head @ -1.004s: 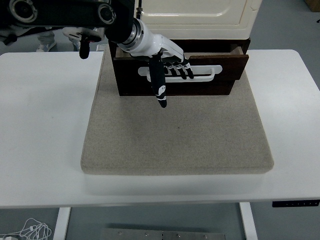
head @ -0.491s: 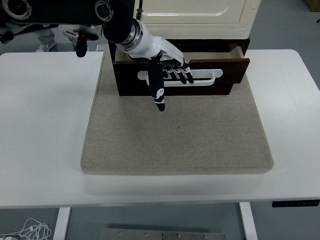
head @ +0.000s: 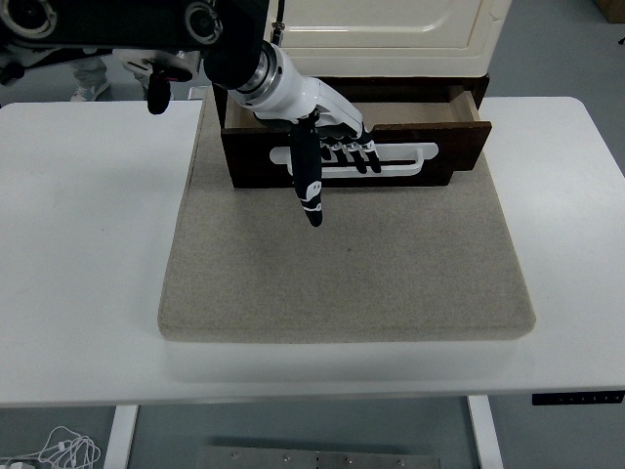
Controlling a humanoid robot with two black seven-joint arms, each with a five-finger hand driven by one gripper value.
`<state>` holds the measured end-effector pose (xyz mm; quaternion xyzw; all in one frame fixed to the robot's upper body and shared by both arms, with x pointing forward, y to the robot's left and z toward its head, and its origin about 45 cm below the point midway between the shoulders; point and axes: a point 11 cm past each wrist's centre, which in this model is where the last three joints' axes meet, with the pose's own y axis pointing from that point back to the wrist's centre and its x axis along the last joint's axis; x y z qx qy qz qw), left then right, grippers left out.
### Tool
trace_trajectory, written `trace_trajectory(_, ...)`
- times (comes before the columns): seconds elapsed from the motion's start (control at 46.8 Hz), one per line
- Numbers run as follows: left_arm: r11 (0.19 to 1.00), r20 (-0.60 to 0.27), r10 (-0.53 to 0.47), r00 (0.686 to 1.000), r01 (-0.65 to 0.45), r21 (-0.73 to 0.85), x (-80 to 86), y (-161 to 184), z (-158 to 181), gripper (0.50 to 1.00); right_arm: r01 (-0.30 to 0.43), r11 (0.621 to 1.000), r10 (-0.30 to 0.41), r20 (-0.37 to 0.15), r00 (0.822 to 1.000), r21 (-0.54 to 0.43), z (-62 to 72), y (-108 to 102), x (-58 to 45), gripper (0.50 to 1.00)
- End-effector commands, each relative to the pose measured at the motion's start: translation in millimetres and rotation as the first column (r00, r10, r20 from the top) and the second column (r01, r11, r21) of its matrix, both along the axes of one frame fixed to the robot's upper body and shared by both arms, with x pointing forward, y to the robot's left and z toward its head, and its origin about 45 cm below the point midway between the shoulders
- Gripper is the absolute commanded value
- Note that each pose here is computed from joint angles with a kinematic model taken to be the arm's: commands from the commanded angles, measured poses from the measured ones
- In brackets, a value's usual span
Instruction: Open the drawer under the combination cabinet
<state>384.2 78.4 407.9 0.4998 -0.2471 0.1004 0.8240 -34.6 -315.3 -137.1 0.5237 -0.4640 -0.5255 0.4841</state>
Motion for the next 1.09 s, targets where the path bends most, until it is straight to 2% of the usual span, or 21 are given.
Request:
trace_trajectory(0.0,1.000,-0.004,-0.008,1.000,0.008,0.002,-1.6,-0.8,1.1,1.000,0.000,1.000,0.000,0.000,1.000,0.000,0.0,0.0,0.0,0.926)
trace_trajectory(1.068,0.997,-0.039,-0.074,0.996,0.075,0.007,-22.1,-1.1,12.6,1.000,0.000,1.000,0.000,0.000,1.000,0.000,0.0,0.0,0.0,0.926)
